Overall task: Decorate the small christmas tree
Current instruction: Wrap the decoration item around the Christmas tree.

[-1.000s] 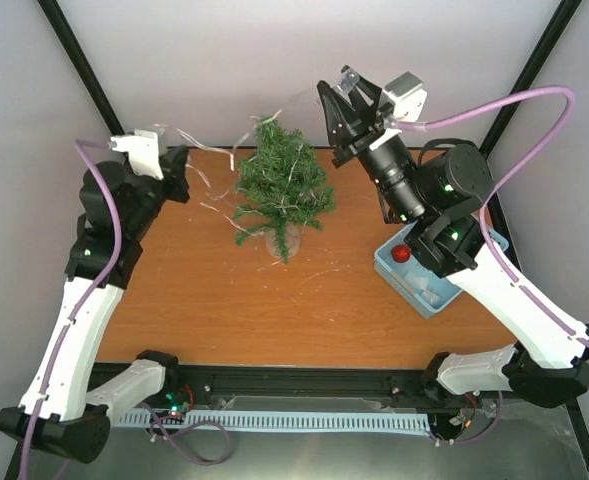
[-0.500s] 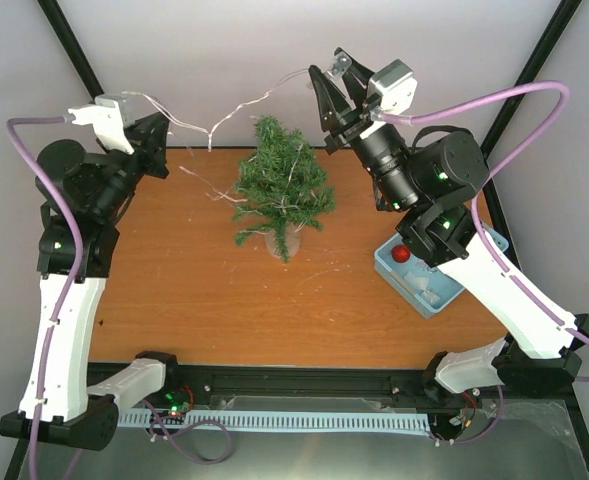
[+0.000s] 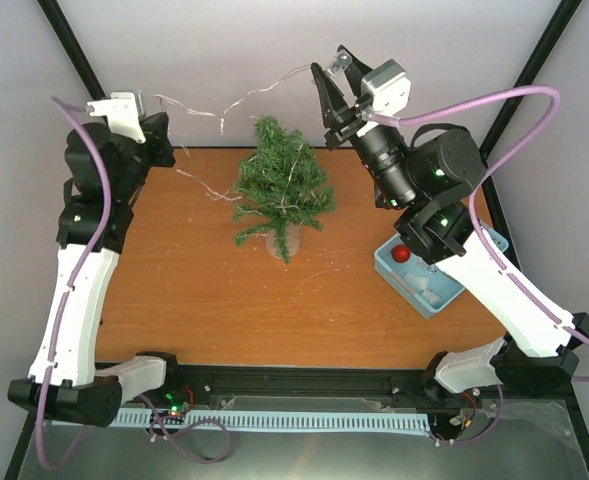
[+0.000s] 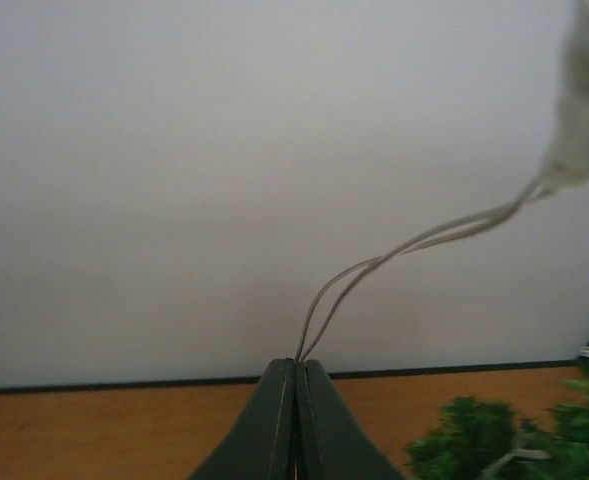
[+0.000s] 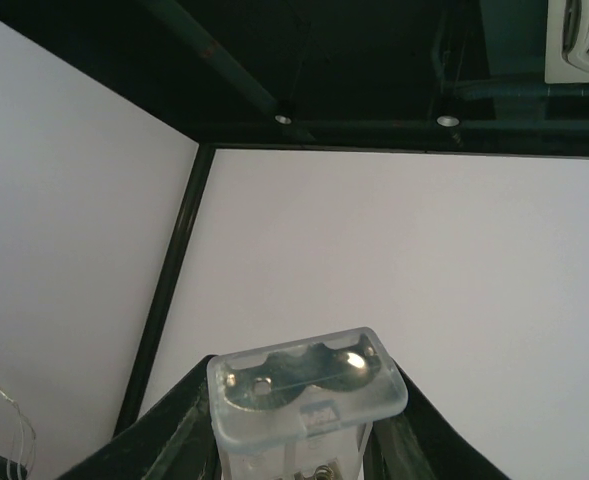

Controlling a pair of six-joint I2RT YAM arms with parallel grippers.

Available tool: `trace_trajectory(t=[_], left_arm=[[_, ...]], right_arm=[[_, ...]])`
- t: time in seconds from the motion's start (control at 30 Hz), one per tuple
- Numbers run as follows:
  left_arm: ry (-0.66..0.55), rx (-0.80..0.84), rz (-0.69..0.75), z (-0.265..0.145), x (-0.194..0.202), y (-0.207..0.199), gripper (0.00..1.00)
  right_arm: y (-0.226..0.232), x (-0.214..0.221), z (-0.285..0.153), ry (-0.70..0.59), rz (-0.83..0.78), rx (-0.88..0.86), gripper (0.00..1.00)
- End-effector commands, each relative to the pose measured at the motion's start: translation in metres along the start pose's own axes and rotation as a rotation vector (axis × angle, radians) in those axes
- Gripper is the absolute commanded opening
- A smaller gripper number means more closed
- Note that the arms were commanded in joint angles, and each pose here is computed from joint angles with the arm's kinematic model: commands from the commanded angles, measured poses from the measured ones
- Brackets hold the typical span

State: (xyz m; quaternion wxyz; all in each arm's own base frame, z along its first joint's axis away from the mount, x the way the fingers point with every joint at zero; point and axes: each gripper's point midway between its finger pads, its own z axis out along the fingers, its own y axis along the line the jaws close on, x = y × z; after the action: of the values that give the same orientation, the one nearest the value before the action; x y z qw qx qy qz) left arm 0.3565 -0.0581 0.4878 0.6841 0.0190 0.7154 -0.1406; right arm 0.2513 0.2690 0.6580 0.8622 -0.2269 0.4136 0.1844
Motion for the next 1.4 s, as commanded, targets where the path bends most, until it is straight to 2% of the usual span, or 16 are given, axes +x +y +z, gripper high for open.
trace_trajectory(t=[0.0, 0.13, 0.3, 0.5, 0.77, 0.87, 0.97, 1.17, 1.27, 1.37], left_arm=[[0.069, -0.128, 0.026, 0.018, 0.02, 0.033, 0.01], [0.091, -0.149, -0.046, 0.033, 0.03, 0.06, 0.01], [0.131, -0.11, -0.138, 0.059, 0.033, 0.09, 0.01], [0.229, 0.02, -0.215, 0.093, 0.064, 0.086, 0.01], [0.324, 0.028, -0.243, 0.121, 0.108, 0.101, 0.02], [0.351, 0.132, -0.252, 0.133, 0.119, 0.09, 0.07], [0.406, 0.247, -0.323, 0.144, 0.138, 0.079, 0.14], [0.447, 0.404, -0.42, 0.144, 0.152, 0.059, 0.26], [0.435, 0.4, -0.411, 0.136, 0.147, 0.055, 0.28], [0.408, 0.356, -0.379, 0.123, 0.141, 0.056, 0.39]], right_arm=[[0.002, 0.018, 0.015, 0.02, -0.092, -0.008, 0.15], [-0.004, 0.047, 0.038, 0.062, -0.143, 0.021, 0.15], [-0.023, 0.092, 0.066, 0.111, -0.107, 0.042, 0.15], [-0.041, 0.143, 0.081, 0.18, -0.07, 0.056, 0.14], [-0.074, 0.202, 0.079, 0.295, -0.01, 0.095, 0.14], [-0.089, 0.219, 0.074, 0.338, -0.004, 0.125, 0.14], [-0.101, 0.236, 0.067, 0.382, 0.015, 0.145, 0.14], [-0.119, 0.257, 0.052, 0.425, 0.033, 0.164, 0.14], [-0.13, 0.259, 0.044, 0.437, 0.041, 0.18, 0.14], [-0.141, 0.253, 0.035, 0.436, 0.027, 0.201, 0.14]])
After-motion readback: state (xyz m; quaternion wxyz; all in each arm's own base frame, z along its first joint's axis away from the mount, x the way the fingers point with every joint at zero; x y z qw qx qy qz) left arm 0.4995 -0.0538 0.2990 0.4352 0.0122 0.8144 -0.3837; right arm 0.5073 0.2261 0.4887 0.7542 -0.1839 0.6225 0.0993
